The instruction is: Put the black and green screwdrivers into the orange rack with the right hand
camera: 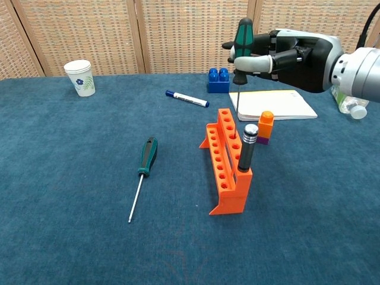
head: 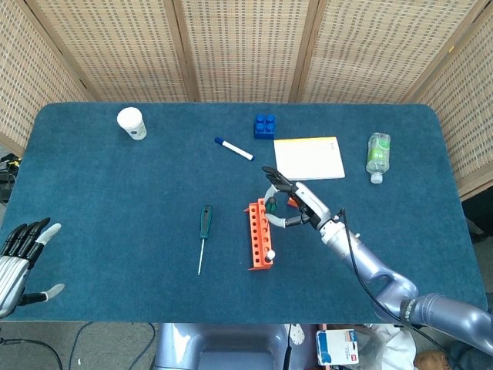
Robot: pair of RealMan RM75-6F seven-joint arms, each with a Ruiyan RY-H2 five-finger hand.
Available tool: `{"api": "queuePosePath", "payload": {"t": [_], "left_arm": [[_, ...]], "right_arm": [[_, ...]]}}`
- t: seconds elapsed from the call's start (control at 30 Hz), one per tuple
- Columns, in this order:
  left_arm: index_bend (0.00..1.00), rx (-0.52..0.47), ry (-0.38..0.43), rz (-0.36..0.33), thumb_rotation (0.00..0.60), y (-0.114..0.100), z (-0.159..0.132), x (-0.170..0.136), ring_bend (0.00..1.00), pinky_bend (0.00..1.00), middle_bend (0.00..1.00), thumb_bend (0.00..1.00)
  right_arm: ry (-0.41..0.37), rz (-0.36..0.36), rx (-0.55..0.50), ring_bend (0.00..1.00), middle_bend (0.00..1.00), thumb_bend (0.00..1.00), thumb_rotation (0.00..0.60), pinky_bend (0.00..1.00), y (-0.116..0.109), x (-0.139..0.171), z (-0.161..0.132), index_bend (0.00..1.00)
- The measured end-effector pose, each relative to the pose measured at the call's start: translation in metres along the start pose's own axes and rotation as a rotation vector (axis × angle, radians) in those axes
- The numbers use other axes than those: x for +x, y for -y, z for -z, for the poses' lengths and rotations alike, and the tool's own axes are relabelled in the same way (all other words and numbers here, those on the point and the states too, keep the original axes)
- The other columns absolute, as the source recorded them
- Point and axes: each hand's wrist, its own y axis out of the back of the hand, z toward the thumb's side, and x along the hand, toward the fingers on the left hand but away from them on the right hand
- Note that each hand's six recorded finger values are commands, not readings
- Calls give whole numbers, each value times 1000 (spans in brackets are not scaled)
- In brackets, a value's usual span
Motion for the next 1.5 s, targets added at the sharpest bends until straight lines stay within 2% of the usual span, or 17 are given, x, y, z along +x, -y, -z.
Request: {"api": "queuePosePath", "payload": {"t": [0.83, 1.2, 1.5], "left_arm": [[0, 12, -6, 18, 600, 5, -1, 4, 0, 0, 0, 0], [0, 12, -7, 19, 600, 6, -1, 4, 0, 0, 0, 0], [0, 9, -10, 19, 600, 6, 0, 5, 0, 0, 0, 0]], "right_arm": [[28, -45, 115, 0, 11, 449, 600, 0, 6, 6, 29, 671], [39, -63, 216, 0, 12, 458, 600, 0, 11, 6, 39, 671], [73, -67, 229, 0, 11, 459, 600, 0, 12, 2, 47, 671]]}}
